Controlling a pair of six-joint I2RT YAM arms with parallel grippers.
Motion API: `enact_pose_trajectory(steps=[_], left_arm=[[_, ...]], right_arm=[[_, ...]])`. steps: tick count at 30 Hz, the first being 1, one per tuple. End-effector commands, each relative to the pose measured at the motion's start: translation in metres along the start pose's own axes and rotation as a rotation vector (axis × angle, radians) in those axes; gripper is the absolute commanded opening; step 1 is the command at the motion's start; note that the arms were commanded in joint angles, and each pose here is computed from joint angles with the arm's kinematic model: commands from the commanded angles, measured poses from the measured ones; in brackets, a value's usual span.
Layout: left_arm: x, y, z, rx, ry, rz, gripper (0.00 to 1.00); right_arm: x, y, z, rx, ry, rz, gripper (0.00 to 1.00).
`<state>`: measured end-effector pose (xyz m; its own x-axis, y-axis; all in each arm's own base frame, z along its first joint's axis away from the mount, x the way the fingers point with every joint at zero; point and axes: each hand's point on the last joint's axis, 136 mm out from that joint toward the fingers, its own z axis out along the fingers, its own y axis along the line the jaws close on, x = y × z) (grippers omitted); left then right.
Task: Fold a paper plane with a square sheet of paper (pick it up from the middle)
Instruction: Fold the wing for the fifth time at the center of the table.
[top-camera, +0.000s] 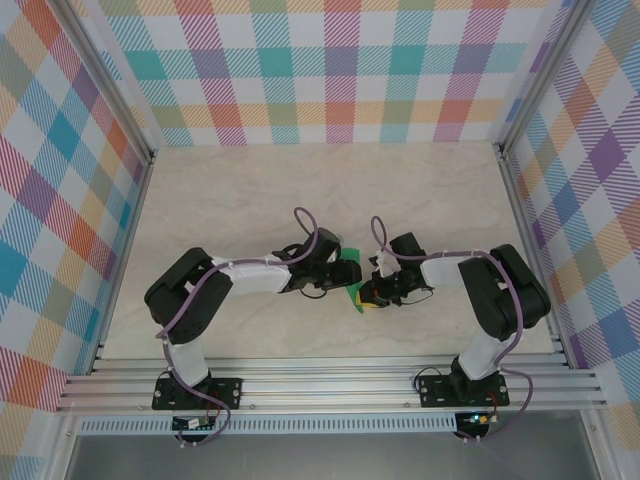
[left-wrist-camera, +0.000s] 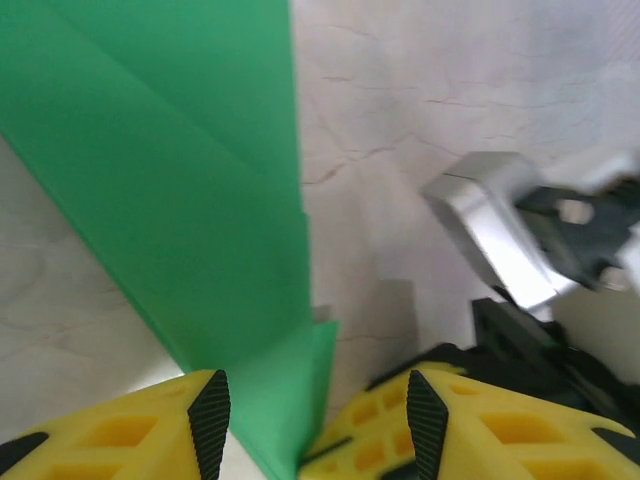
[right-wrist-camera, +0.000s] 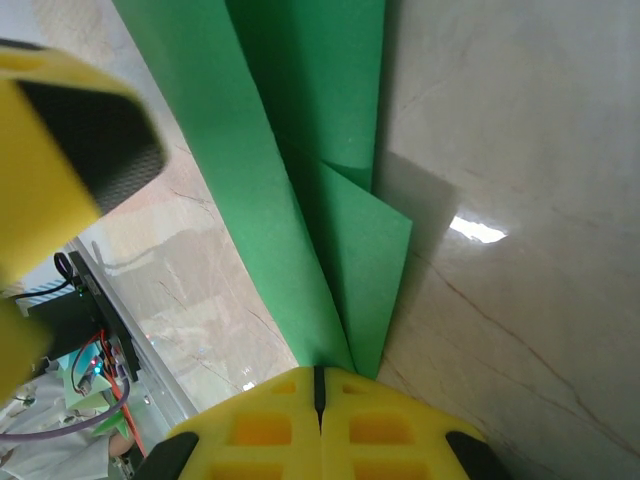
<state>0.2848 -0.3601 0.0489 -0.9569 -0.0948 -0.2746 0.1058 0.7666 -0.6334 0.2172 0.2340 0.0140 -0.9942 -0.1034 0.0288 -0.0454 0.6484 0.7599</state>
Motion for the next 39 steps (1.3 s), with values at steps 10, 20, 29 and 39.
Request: enact_pose_trajectory(steps=[10,20,29,39], left_arm=[[-0.033,0.012,0.016,-0.028,-0.060,0.009,0.51],[-0.056,0.010,0.002,0.013,-0.094,-0.017,0.52],[-0.054,-0.028,-0.034,0.135,-0.147,0.016,0.53],[-0.045,-0.041,0.010,0.152,-0.043,0.070,0.52]], right_arm=[[0.018,-0.033,0.009,0.113,0.052,0.111,0.02],[0.019,-0.034,0.009,0.117,0.055,0.112,0.01],[0.016,-0.033,0.009,0.113,0.050,0.100,0.01],[0.016,-0.032,0.010,0.104,0.048,0.093,0.01]])
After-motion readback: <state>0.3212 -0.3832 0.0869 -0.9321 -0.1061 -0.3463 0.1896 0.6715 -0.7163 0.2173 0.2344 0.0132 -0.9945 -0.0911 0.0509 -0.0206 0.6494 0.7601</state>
